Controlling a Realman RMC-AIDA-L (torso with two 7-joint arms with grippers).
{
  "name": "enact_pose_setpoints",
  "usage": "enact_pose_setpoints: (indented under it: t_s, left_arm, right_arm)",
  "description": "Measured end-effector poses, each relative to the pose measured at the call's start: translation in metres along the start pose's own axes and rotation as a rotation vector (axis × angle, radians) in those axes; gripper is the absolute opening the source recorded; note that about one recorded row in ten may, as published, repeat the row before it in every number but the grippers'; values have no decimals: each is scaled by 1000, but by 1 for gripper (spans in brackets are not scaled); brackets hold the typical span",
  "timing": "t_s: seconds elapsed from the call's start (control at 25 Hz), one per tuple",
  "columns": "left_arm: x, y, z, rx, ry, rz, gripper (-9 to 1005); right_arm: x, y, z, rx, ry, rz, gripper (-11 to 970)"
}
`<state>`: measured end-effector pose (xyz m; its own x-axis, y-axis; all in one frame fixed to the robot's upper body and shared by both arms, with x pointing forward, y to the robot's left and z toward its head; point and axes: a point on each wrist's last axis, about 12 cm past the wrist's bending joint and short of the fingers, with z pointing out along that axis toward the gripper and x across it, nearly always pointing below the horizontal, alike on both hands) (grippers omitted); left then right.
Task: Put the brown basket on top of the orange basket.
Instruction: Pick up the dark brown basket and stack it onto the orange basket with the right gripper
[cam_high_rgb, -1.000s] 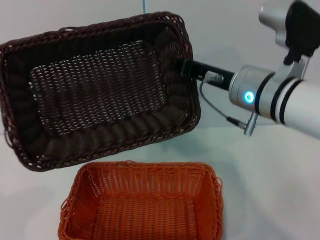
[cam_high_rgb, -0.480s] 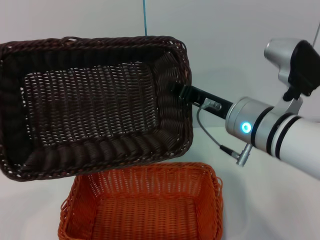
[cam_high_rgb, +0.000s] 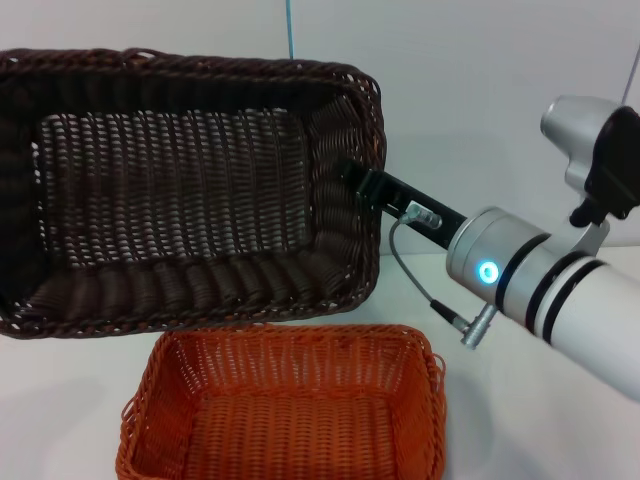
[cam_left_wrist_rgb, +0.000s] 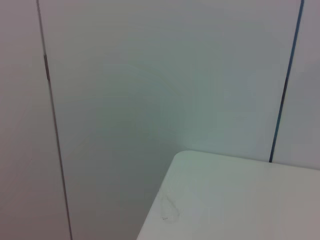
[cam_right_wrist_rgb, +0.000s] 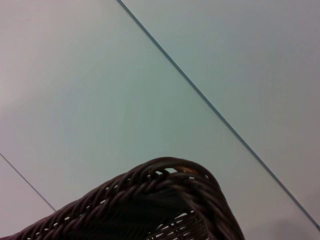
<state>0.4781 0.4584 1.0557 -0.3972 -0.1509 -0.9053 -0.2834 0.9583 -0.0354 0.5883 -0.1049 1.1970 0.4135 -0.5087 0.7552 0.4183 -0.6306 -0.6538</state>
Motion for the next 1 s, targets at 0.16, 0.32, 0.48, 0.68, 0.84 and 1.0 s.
enact_pose_setpoints:
  t_s: [0.16,0.32,0.48,0.68,0.84,1.0]
  left_arm:
    - [1,0,0,1,3,-2,859]
    - [3,1,-1,-2,7,-3,859]
    - [5,2,-2,-5,12,-5,859]
    - [6,3,-3,-7,15,-6,859]
    - [6,3,-3,-8,15,-6,859]
    - [7,5,-4,-13,15,-7,859]
  right_arm:
    - [-11,-8,-8,14,54,-35,133]
    - [-26,-15,-18,13,106,-129,133]
    - [-38,-18,-25,-17,139,-225,133]
    - [-48,-28,-30,-65,152,-378,133]
    - [-47,-37,-32,-130,150,-524,133]
    - [-37,-49,-35,-193,120,-665,133]
